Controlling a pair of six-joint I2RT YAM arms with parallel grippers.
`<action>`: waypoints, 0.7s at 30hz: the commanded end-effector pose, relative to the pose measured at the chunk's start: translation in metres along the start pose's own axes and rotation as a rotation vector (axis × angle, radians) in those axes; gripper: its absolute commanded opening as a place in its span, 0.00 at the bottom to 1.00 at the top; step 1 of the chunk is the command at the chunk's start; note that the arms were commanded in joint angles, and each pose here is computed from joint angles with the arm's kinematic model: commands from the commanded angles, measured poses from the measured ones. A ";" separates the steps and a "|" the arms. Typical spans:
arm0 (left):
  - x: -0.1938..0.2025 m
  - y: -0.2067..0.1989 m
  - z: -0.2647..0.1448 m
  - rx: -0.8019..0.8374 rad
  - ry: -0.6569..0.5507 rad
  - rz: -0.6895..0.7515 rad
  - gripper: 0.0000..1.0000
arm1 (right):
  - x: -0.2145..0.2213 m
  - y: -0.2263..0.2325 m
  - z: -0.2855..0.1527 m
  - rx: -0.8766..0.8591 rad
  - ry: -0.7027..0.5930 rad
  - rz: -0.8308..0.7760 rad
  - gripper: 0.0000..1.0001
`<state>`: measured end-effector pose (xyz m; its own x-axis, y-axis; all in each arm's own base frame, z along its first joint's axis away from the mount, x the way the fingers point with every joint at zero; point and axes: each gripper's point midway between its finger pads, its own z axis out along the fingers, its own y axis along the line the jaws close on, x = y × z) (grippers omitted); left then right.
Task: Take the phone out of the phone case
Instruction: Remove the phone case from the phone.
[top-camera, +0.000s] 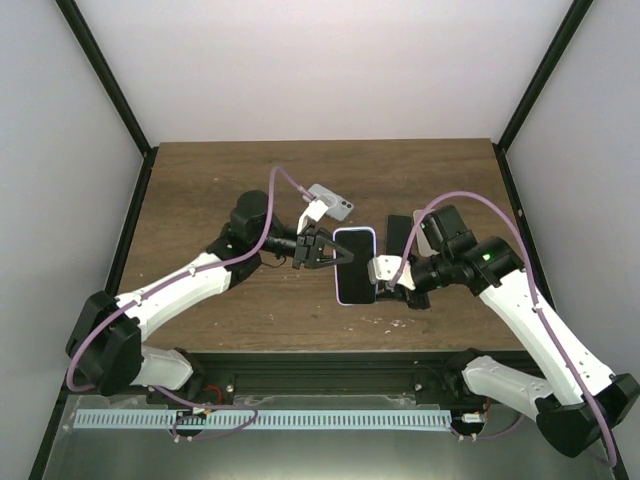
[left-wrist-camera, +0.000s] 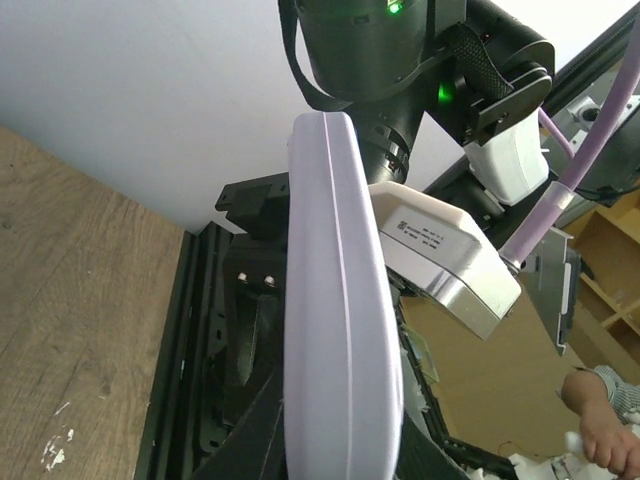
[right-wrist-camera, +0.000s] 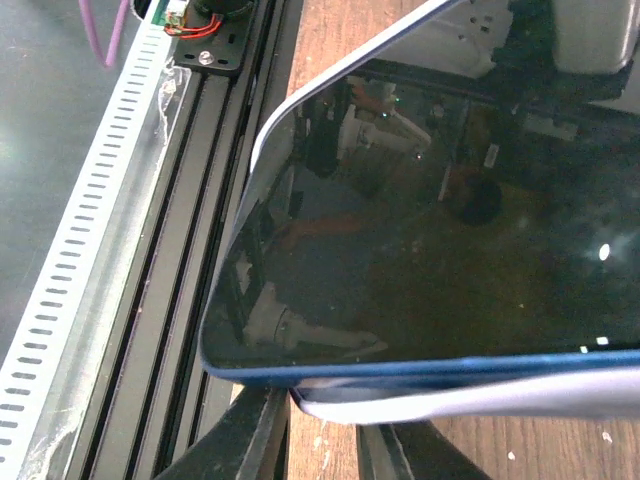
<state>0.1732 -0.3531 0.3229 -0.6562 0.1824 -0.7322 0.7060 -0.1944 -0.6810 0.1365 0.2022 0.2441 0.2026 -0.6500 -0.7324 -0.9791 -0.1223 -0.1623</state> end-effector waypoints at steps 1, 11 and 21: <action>0.019 -0.039 0.014 0.130 0.120 -0.034 0.00 | -0.026 -0.064 -0.010 0.245 -0.065 -0.059 0.19; 0.037 -0.046 0.012 0.172 0.091 -0.015 0.00 | -0.040 -0.082 -0.017 0.250 -0.274 0.238 0.27; 0.053 -0.047 0.020 0.210 0.134 -0.021 0.00 | -0.059 -0.075 -0.038 0.152 -0.446 0.314 0.44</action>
<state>0.1788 -0.3503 0.3278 -0.6342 0.0464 -0.7718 0.7548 -0.1791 -0.6310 0.1653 0.2057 0.2530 -0.3058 -0.4458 -0.8413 -0.9498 0.2047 0.2367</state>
